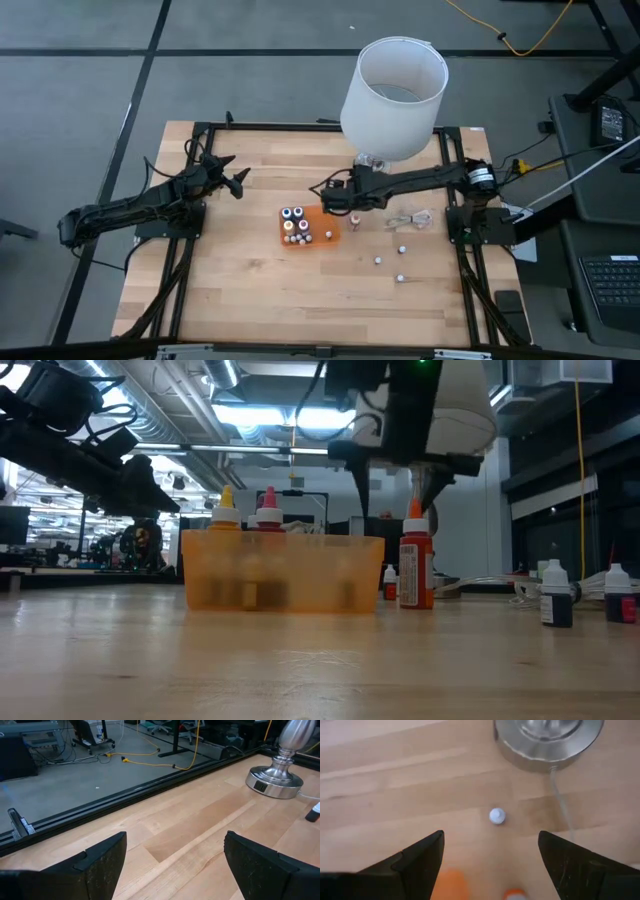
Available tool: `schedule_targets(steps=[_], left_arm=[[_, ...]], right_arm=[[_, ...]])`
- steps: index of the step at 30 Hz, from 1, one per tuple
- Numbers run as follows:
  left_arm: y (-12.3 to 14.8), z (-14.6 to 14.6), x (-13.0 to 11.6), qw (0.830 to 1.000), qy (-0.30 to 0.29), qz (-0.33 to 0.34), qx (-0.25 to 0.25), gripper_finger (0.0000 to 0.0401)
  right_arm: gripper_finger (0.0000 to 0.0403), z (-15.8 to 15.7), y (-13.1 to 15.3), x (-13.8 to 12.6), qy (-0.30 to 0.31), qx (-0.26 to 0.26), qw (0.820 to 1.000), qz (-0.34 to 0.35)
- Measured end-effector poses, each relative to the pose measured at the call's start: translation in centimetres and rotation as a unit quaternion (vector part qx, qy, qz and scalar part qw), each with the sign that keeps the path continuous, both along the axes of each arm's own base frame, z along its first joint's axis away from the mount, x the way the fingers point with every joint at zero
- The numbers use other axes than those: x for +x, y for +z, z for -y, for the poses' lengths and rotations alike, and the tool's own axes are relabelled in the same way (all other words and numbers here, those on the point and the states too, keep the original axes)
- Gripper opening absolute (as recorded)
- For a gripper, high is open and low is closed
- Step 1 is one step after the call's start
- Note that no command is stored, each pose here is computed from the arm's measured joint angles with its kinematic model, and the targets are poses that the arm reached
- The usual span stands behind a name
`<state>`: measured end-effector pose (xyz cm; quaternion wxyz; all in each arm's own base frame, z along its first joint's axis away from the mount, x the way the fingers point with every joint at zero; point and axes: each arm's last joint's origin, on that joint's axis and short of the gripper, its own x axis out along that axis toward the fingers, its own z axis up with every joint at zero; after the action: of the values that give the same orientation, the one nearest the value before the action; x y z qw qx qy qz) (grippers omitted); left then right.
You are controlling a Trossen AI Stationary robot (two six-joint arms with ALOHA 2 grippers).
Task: Pick & Place food coloring
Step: Put the small orange food coloring bottle into the orange bin
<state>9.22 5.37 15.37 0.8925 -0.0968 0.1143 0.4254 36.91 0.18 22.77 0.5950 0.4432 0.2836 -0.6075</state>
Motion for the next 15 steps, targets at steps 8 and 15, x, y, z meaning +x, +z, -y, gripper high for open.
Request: schedule_targets(steps=[8, 15], left_arm=[[0.0, 0.0, 0.0, 1.0, 0.0, 0.0, 0.0, 0.0324], [0.0, 0.0, 0.0, 1.0, 0.0, 0.0, 0.0, 0.0323]], right_arm=[[0.0323, 1.5, -1.8, 1.3, -0.011, 0.016, 0.999, -0.034], [0.0323, 2.0, -3.5, 1.8, -0.022, 0.024, 0.998, -0.054]])
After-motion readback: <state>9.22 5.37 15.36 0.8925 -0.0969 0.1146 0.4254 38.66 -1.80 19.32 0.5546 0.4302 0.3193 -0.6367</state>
